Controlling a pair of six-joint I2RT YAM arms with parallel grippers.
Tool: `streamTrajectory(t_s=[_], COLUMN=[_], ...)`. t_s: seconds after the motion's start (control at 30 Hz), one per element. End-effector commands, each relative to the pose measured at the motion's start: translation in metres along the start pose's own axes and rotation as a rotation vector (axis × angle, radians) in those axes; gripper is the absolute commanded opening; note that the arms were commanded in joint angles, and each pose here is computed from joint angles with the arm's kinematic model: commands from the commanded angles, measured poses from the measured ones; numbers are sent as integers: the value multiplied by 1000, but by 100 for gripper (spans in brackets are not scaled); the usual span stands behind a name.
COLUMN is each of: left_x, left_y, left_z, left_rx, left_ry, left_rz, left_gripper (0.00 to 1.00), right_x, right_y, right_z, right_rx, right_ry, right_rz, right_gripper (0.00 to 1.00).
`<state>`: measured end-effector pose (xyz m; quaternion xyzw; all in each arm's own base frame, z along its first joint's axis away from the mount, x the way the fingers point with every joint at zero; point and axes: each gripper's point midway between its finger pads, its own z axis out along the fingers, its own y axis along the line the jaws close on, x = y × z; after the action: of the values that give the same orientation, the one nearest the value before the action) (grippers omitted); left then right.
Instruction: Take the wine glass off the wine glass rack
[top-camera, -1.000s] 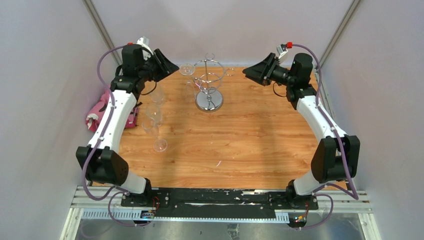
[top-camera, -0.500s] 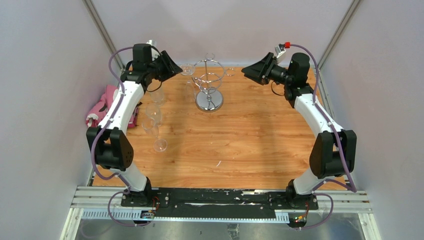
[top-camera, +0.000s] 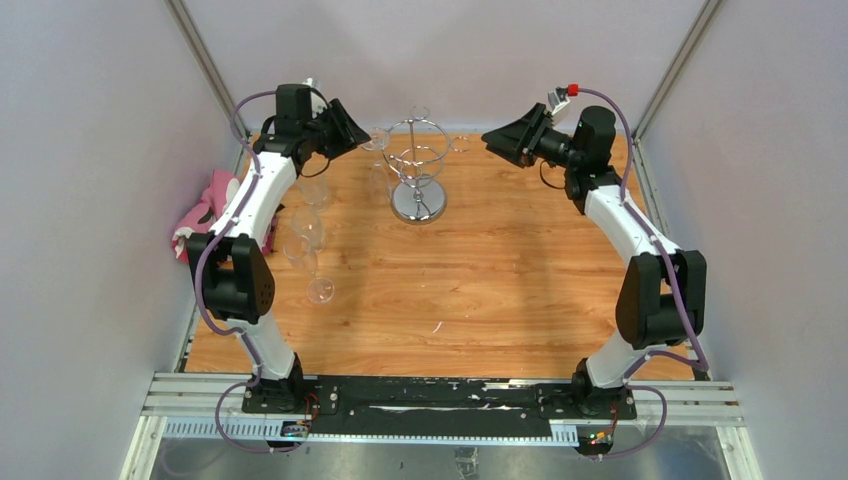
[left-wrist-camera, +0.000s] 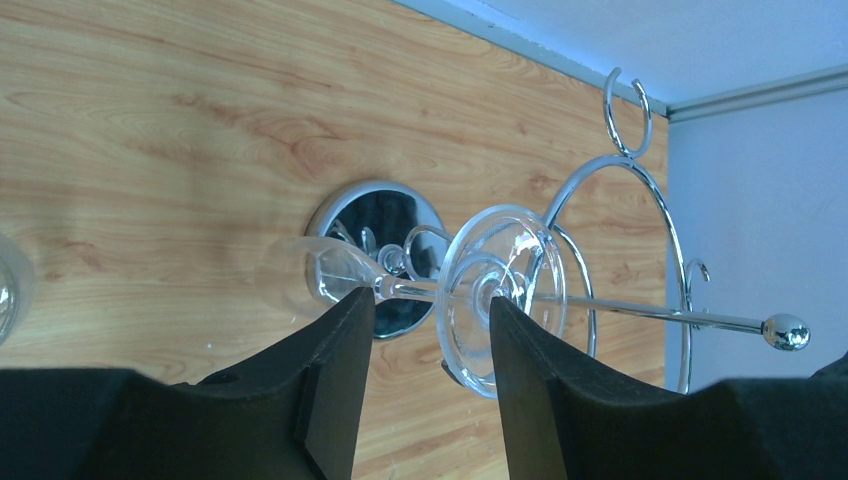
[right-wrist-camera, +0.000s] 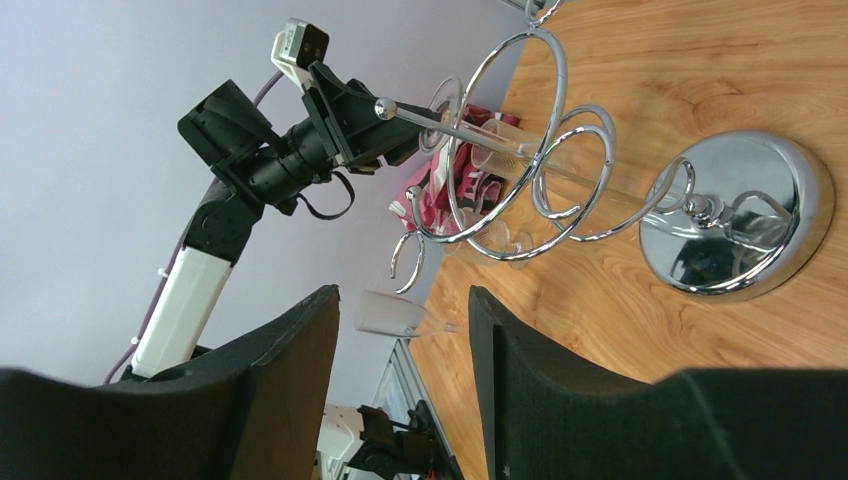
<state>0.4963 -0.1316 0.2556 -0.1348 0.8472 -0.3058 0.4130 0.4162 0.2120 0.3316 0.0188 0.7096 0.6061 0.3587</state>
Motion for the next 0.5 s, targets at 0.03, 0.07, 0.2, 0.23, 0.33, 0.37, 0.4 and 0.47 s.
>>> streamTrajectory(t_s=[0.03,0.07,0.2,0.23,0.33,0.37,0.4,0.47], left_x=[-12,-11,-15,-15,-13,-12,-11,-9], left_y=[-15,-15,-25,-26,-27,-27,-28,-30], left_z=[-4,-4,-7,-7,-6,-5,-5,-7], left_rx=[59,63,103,107,115,119,123,138], left_ry=[-25,-24,-41,-42,-32,-28,-25,-21], left_rz=[14,11,2,-1,-2,-4,-7,-11], left_gripper=[51,51,48,48,45,43,40,37], right_x=[-2,-2,-2,-2,-2,-2,-2,-2], right_y=[7,8,6,6,5,5,5,4], right_z=[6,6,6,6,7,7,7,7], right_rx=[-46,-48,-49,-48,-52,-52,-52,-54], right_ry=[-2,-3,-6,-5,-7,-7,-6,-6], right_rz=[-9,-10,-10,-6,-3,-3,-2,4], right_gripper=[54,54,53,53,52,52,51,50])
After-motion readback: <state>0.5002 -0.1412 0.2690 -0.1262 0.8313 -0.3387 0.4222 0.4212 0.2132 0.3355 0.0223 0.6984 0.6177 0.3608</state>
